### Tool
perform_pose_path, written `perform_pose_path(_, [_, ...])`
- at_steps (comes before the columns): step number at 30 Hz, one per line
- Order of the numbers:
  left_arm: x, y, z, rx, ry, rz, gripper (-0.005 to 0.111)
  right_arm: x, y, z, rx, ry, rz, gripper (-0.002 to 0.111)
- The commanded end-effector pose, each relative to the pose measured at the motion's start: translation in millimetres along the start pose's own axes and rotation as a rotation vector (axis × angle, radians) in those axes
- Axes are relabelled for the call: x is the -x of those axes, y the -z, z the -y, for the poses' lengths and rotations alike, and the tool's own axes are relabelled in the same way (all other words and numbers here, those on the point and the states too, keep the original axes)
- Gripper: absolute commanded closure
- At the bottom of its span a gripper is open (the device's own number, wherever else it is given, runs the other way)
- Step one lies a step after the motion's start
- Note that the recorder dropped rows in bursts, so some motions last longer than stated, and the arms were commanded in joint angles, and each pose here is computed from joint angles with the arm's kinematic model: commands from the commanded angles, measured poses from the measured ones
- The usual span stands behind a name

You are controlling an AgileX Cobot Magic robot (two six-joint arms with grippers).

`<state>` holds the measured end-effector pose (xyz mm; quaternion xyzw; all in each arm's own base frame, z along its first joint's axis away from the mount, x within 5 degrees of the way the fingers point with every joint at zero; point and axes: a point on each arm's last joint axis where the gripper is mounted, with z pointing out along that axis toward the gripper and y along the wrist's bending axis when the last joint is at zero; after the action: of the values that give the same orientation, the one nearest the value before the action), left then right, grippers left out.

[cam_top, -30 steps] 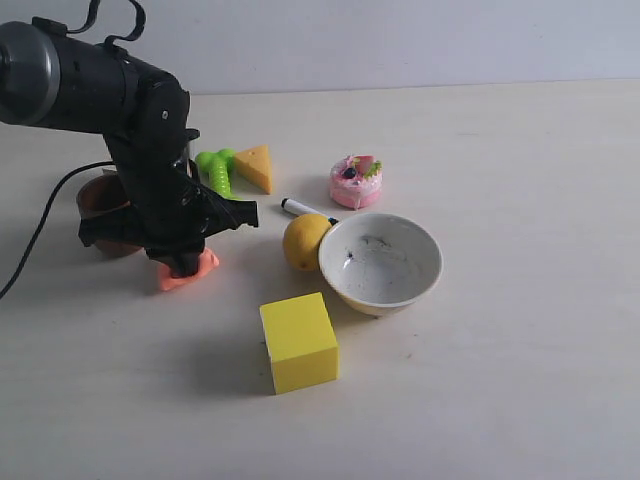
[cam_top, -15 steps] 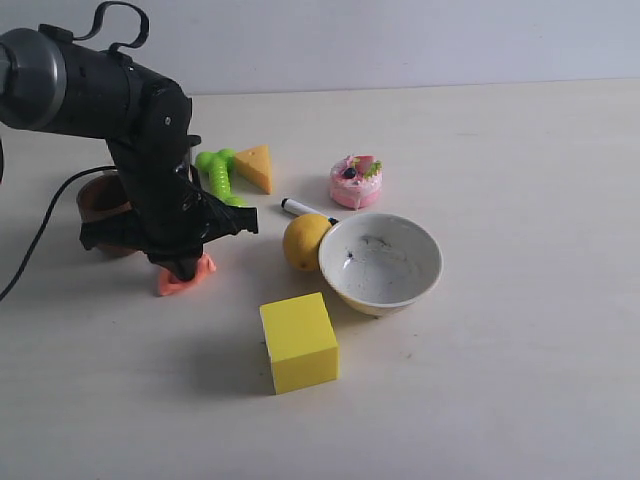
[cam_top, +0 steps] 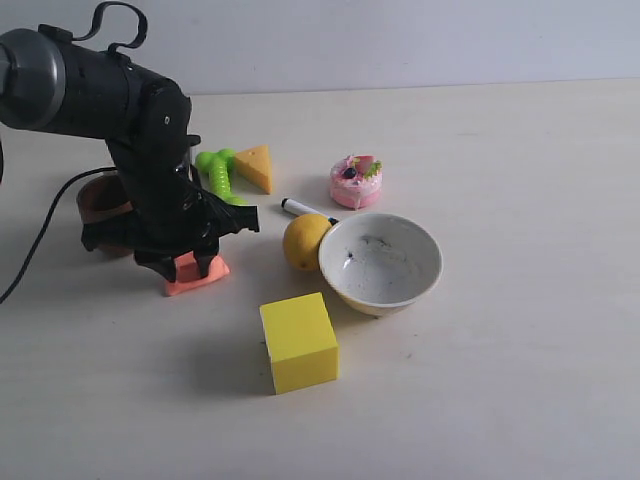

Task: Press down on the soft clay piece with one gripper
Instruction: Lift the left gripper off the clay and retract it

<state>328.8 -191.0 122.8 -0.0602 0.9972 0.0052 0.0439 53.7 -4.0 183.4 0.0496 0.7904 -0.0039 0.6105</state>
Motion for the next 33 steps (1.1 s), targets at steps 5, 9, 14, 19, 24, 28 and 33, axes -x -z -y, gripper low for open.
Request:
perform_pose_path(5, [-0.1,1.4,1.2,-0.019,0.007,0.005,0.091,-0.6,0.1,0.4,-0.005,0.002,0.008,0.108])
perform_pose_path(9, [-0.6,1.4,0.7,-0.014,0.007,0.0,0.107,-0.6,0.1,0.4,-0.005,0.002,0.008,0.108])
perform_pose_path(14, [-0.5,2.9,0.1,-0.01,0.002,0.003,0.107,-0.6,0.1,0.4,-0.005,0.002,0.008,0.108])
perform_pose_path(19, [7.5,37.2,-5.0,-0.004,-0.021,0.155,0.107,-0.6,0.1,0.4,-0.005,0.002,0.008,0.108])
perform_pose_path(24, [-20.0,80.0,2.6,0.003,-0.138,0.436,0.107,-0.6,0.1,0.4,-0.005,0.002,0.008,0.108])
perform_pose_path(28, [-43.3,89.0,0.9,-0.103,-0.16,0.474,0.107,-0.6,0.1,0.4,-0.005,0.002,0.008,0.108])
perform_pose_path(33, [-59.8,114.8,-17.0,-0.163,-0.137,0.522,0.107,-0.6,0.1,0.4,-0.005,0.002,0.008,0.108])
